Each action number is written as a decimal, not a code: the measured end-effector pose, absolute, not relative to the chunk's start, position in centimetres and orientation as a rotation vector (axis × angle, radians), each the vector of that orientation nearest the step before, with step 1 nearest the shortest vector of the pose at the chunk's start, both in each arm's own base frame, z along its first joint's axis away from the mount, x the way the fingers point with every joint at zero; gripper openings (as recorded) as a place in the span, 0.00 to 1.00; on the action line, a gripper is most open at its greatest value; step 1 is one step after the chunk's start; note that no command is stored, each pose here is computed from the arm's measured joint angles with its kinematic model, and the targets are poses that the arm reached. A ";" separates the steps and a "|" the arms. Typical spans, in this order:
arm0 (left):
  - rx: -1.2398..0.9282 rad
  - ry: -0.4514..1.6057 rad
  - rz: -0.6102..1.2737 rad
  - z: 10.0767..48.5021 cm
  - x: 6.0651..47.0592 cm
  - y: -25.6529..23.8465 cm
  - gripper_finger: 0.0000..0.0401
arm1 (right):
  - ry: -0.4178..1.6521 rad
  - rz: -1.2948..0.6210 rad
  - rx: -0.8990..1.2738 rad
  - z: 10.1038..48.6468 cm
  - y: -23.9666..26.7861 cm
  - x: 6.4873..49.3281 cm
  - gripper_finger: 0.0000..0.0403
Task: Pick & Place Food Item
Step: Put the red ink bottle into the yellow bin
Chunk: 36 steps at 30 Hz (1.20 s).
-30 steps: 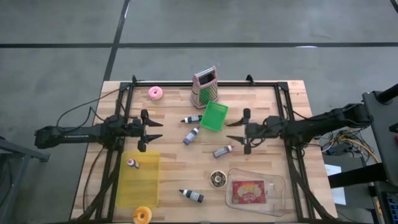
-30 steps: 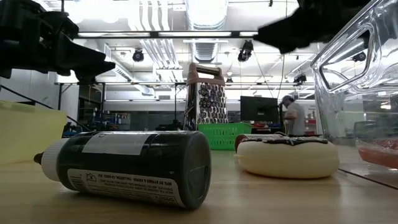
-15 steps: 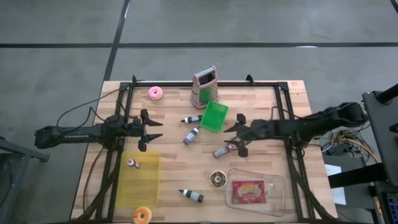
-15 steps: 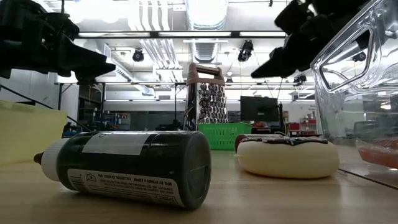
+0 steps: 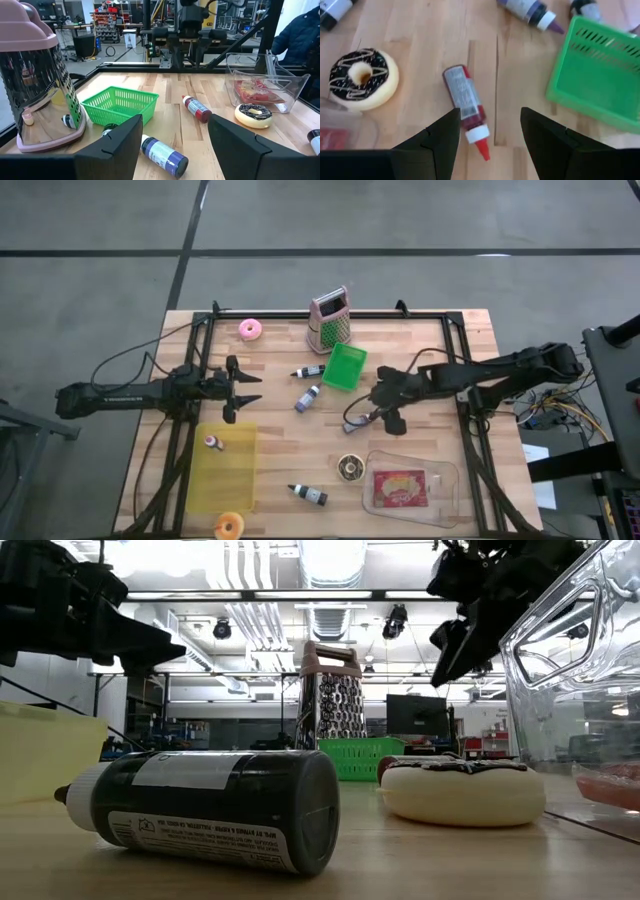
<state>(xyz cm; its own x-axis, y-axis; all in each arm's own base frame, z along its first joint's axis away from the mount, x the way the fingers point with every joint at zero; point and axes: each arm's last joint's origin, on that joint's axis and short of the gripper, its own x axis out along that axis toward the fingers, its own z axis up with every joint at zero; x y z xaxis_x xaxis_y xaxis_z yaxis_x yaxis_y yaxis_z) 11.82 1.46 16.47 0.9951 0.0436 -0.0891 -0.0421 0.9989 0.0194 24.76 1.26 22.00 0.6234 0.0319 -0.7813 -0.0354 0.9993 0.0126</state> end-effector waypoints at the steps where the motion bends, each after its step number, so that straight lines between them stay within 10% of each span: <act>1: 0.018 0.087 0.043 16.5 11.8 1.5 0.57 | 0.904 0.044 0.004 21.9 1.1 24.8 0.50; 36: 0.016 0.088 0.058 16.5 11.8 1.5 0.57 | 1.214 0.196 0.051 17.9 -0.8 28.5 0.50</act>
